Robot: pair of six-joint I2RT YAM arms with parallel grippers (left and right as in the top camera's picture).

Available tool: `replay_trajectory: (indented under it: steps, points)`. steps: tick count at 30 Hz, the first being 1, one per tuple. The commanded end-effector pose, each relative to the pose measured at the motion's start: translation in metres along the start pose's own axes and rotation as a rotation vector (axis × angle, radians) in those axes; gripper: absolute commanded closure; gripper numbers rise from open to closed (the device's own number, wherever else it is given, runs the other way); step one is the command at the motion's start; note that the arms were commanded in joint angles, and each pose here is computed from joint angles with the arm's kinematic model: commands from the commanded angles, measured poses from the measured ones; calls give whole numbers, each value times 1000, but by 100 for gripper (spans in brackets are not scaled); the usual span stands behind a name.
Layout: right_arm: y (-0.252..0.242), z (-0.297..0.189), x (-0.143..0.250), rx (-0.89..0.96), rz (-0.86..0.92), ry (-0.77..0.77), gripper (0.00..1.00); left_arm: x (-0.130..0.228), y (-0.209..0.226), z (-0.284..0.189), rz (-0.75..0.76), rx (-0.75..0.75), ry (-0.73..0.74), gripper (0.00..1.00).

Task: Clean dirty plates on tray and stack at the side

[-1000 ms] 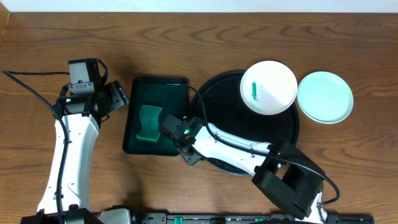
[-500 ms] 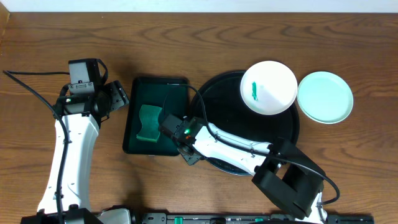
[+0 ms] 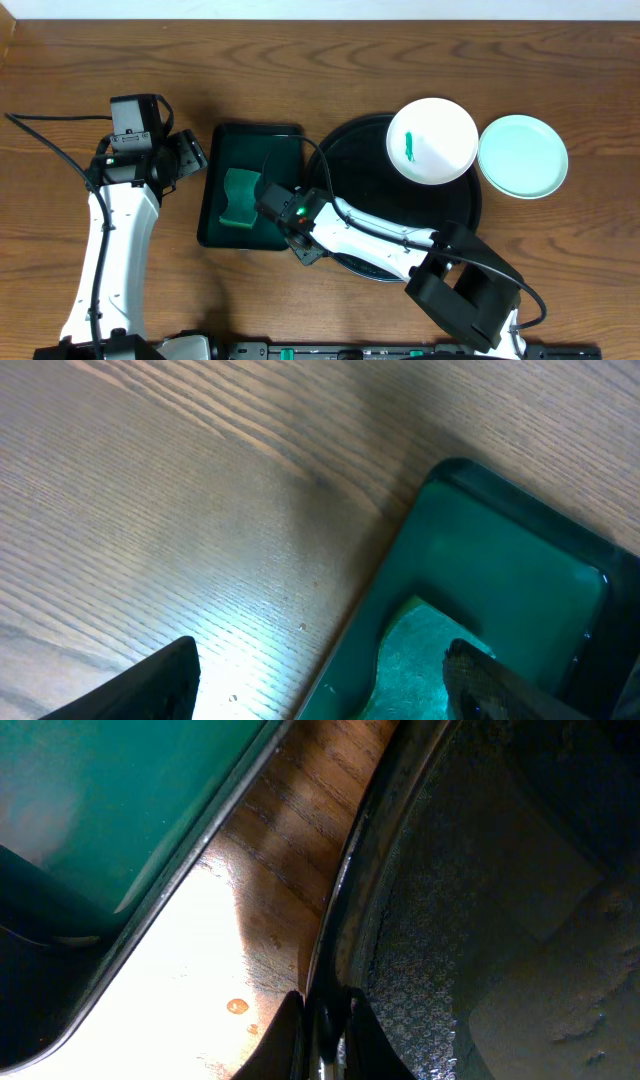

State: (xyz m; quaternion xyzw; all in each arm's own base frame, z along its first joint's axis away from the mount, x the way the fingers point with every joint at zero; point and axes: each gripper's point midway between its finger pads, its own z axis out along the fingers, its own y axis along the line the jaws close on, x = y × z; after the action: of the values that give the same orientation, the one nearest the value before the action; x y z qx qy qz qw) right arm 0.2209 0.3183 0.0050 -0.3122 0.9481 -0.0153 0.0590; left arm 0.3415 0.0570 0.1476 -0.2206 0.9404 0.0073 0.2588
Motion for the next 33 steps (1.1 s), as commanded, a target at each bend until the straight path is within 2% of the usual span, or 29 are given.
replay_trajectory:
  steps: [1,33]
  points:
    - [33,4,10,-132,-45,38,99,-2,2,0,-7,-13,-4,21]
    - [52,-1,13,-218,-90,44,99,-2,2,0,-7,-13,-4,22]
